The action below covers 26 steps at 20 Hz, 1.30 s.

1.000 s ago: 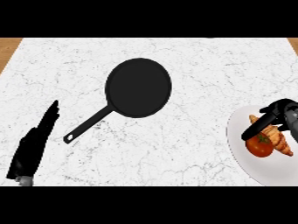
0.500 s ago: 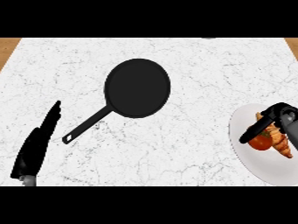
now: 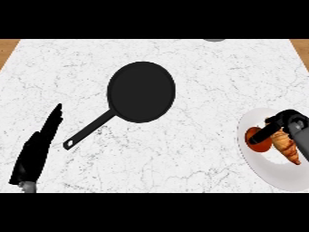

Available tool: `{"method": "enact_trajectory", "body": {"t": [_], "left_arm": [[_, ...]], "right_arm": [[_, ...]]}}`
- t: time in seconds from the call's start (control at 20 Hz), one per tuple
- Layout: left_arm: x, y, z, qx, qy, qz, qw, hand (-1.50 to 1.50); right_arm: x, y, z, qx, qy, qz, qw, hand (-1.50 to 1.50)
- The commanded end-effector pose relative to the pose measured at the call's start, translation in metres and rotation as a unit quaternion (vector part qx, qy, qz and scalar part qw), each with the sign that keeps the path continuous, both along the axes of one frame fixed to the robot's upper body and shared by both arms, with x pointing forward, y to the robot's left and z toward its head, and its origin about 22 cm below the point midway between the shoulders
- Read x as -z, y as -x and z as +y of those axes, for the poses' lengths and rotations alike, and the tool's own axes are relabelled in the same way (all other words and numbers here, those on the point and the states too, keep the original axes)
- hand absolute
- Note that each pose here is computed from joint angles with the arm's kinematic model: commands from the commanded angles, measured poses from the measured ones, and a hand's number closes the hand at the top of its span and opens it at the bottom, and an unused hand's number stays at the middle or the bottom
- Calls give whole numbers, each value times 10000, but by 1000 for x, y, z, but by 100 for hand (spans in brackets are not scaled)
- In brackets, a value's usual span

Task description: Pick the tomato from the plate and place it in the pan

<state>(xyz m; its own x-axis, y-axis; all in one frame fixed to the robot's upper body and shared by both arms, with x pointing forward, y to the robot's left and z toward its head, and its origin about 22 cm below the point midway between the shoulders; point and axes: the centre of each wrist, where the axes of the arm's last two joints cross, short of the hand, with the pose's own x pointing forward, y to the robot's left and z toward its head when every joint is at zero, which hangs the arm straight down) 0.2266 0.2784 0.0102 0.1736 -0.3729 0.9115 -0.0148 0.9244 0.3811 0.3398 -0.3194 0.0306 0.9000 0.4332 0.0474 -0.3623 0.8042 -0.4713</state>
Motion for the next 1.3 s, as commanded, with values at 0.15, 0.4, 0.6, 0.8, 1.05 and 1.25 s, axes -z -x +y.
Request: {"method": "enact_trajectory", "body": {"t": [0.15, 0.4, 0.6, 0.8, 1.05, 1.25], "left_arm": [[7, 15, 4, 10, -49, 61, 10000, 0], [8, 7, 0, -166, 4, 83, 9998, 0], [7, 3, 7, -143, -37, 129, 9998, 0], [3, 9, 19, -263, -59, 82, 9996, 0], [7, 11, 18, -312, -97, 158, 9993, 0], [7, 17, 16, -189, -83, 180, 9996, 0]], "right_arm": [[20, 11, 11, 594, -370, 389, 9968, 150], [29, 40, 115, -312, 213, -704, 9968, 150], [19, 55, 164, -602, 708, -1437, 9853, 150], [32, 69, 156, -786, 1891, -1984, 9585, 150], [-13, 42, 153, -1310, 3029, -3610, 8722, 150], [-53, 38, 187, -1564, 3406, -4552, 8077, 150]]}}
